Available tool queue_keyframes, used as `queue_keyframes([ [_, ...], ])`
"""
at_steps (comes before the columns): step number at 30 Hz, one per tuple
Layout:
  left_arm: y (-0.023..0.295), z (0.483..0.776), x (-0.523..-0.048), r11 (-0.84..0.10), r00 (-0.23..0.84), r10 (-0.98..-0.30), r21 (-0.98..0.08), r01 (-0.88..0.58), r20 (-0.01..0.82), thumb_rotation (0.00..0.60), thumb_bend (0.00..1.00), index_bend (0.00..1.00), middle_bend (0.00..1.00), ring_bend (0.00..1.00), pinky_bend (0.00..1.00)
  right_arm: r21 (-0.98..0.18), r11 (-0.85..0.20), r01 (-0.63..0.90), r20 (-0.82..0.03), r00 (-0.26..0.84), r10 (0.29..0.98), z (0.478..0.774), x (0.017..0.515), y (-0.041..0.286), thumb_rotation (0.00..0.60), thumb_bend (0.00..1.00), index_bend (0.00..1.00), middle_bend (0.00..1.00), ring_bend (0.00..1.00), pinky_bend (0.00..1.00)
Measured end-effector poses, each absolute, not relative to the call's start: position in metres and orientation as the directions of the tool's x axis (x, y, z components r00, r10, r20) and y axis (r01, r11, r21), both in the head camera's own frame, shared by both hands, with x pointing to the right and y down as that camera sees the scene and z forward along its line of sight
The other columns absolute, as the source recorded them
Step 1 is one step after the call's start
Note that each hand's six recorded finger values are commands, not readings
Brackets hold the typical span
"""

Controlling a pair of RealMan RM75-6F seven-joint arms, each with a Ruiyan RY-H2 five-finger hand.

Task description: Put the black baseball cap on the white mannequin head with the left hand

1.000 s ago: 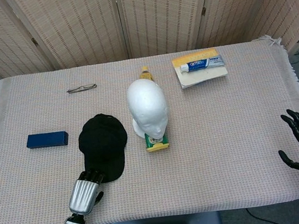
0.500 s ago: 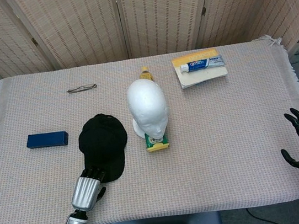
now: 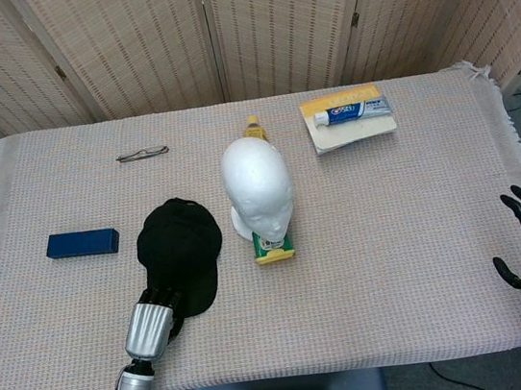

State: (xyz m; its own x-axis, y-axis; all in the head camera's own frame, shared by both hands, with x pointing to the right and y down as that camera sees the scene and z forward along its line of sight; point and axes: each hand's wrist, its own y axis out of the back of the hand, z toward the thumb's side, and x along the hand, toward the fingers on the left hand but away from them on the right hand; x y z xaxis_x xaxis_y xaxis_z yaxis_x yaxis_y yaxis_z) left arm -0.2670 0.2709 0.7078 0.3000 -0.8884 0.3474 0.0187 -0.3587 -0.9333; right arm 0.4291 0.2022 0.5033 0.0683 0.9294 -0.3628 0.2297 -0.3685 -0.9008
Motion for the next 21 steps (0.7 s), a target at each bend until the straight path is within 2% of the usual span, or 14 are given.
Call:
queue_keyframes([
  [6,0.27,0.714,-0.265,-0.34,0.303,-0.897,-0.941,-0.006,0.322,0.6,0.26,0.44,0.5,0.37,0.45,-0.904,-0.359,0.232,-0.353,0.065,0.933,0.5,0.431,0.203,0.6,0.27,0.0,0.0,0.0,0.0],
  [13,0.265,0.713,-0.266,-0.285,0.303,-0.918,-0.957,-0.053,0.257,0.6,0.32,0.47,0.54,0.41,0.48,-0.904,-0.361,0.228,-0.357,0.063,0.932,0.501,0.431,0.202,0.6,0.27,0.0,0.0,0.0,0.0],
  [21,0.257,0.709,-0.274,-0.217,0.302,-0.937,-0.971,-0.105,0.177,0.6,0.37,0.57,0.63,0.48,0.55,-0.892,-0.373,0.256,-0.364,0.082,0.928,0.497,0.43,0.204,0.6,0.27,0.0,0.0,0.0,0.0],
])
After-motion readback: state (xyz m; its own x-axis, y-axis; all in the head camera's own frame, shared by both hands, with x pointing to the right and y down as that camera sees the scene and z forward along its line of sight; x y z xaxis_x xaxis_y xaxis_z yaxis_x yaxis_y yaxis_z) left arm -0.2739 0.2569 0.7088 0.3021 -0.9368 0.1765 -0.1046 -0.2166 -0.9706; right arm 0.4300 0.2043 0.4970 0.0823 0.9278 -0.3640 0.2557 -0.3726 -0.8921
